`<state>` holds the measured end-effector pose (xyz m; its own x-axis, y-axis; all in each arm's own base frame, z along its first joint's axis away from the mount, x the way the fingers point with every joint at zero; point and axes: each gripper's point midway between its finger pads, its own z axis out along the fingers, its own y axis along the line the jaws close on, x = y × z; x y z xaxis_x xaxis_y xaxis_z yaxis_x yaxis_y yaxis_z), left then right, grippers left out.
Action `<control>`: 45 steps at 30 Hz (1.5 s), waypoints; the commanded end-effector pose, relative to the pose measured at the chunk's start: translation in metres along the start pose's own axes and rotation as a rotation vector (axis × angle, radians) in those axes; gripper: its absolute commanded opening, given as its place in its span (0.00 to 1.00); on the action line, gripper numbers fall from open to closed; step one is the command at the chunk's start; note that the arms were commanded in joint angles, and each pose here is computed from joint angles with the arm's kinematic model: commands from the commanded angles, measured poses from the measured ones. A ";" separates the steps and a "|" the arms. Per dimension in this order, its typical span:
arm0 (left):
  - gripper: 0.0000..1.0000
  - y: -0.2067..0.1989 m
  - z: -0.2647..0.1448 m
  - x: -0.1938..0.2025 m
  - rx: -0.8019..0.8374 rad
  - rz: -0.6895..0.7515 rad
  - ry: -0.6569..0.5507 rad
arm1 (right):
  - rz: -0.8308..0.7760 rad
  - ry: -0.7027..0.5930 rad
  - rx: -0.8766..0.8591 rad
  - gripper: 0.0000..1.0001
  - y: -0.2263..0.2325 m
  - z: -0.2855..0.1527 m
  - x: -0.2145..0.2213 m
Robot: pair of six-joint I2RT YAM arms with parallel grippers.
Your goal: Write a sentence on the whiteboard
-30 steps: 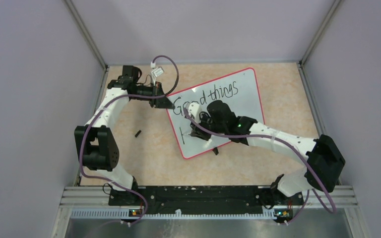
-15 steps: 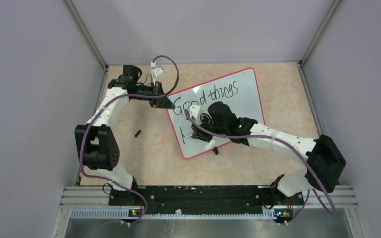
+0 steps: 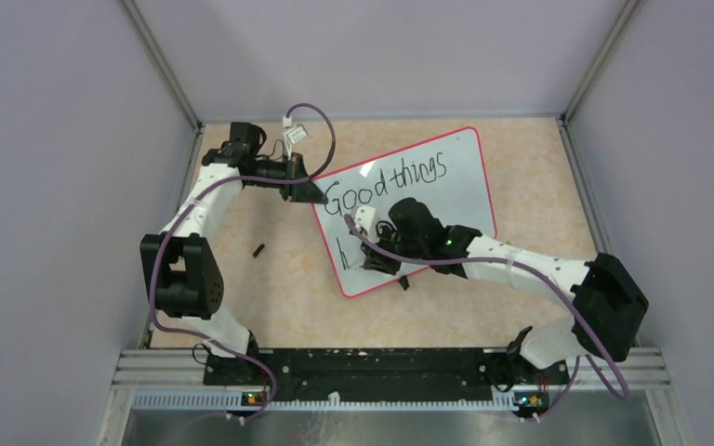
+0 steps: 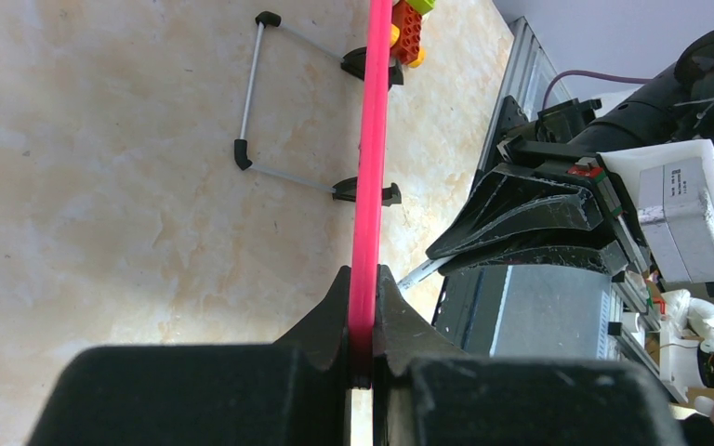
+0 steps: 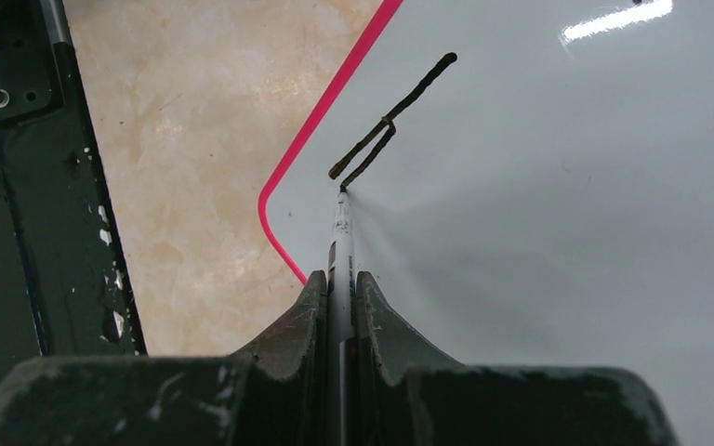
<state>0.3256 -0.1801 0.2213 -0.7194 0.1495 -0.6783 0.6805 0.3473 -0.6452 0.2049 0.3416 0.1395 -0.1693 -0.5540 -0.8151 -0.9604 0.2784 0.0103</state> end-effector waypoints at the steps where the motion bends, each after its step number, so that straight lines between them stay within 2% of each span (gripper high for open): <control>1: 0.00 0.023 -0.004 -0.015 -0.112 0.114 -0.009 | -0.027 -0.082 0.003 0.00 0.003 -0.020 -0.033; 9: 0.00 0.022 -0.003 -0.014 -0.112 0.113 -0.006 | -0.023 -0.125 0.034 0.00 -0.003 -0.039 -0.051; 15: 0.00 0.022 -0.002 -0.014 -0.111 0.114 -0.004 | -0.022 -0.131 0.129 0.00 -0.023 -0.035 -0.057; 26: 0.00 0.021 -0.002 -0.015 -0.111 0.117 -0.004 | -0.007 -0.104 0.195 0.00 -0.039 -0.023 -0.055; 45: 0.00 0.022 -0.002 -0.015 -0.110 0.119 -0.001 | -0.010 -0.062 0.124 0.00 -0.028 -0.007 -0.041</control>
<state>0.3271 -0.1807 0.2218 -0.7145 0.1548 -0.6823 0.6859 0.3478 -0.6392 0.2300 0.3436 0.1697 -0.1620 -0.5253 -0.8353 -0.9285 0.3678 -0.0512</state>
